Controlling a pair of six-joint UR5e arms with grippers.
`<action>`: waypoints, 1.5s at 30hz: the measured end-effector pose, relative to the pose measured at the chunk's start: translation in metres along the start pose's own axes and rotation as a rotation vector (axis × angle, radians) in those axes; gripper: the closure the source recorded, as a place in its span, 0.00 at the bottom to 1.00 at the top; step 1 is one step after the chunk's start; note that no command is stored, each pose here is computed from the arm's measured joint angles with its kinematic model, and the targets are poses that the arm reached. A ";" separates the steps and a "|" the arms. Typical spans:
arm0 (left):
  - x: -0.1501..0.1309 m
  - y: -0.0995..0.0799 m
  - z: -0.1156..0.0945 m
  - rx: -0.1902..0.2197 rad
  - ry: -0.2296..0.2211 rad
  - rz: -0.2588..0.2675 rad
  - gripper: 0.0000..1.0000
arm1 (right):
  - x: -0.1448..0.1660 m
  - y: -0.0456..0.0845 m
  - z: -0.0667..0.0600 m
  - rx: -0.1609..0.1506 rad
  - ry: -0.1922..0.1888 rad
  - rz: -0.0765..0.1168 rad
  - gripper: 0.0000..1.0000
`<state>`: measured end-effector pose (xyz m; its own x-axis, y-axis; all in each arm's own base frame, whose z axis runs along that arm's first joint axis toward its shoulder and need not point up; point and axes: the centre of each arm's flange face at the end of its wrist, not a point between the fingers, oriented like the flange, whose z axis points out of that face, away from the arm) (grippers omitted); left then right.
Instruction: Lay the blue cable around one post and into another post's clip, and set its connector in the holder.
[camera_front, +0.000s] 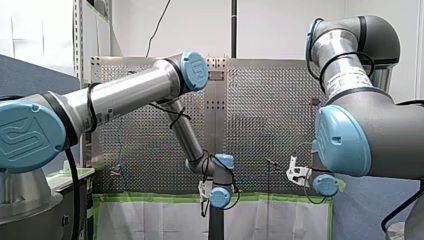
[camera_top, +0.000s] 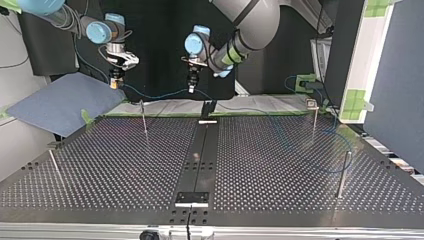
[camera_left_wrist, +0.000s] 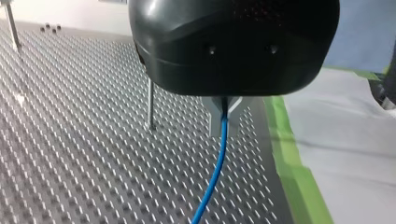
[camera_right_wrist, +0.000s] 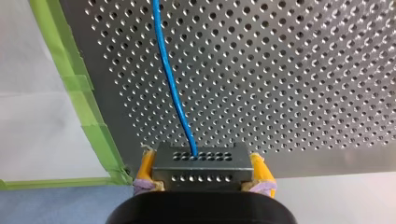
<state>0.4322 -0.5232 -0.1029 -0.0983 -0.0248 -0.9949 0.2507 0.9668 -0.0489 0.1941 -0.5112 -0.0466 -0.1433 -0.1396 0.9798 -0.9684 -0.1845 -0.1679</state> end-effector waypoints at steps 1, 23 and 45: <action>-0.002 -0.006 0.000 0.008 -0.006 -0.001 1.00 | 0.001 0.002 0.001 -0.002 0.001 0.000 1.00; -0.019 -0.068 -0.013 0.081 -0.033 -0.015 1.00 | 0.016 0.025 0.027 -0.030 0.006 -0.011 1.00; -0.026 -0.057 0.004 0.062 -0.045 -0.051 1.00 | 0.017 0.028 0.029 -0.034 0.006 -0.019 1.00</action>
<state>0.4243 -0.5790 -0.0749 -0.0690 -0.0869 -0.9938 0.3055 0.9465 -0.1040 0.1704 -0.5472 -0.0376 -0.1257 -0.1308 0.9834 -0.9774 -0.1536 -0.1454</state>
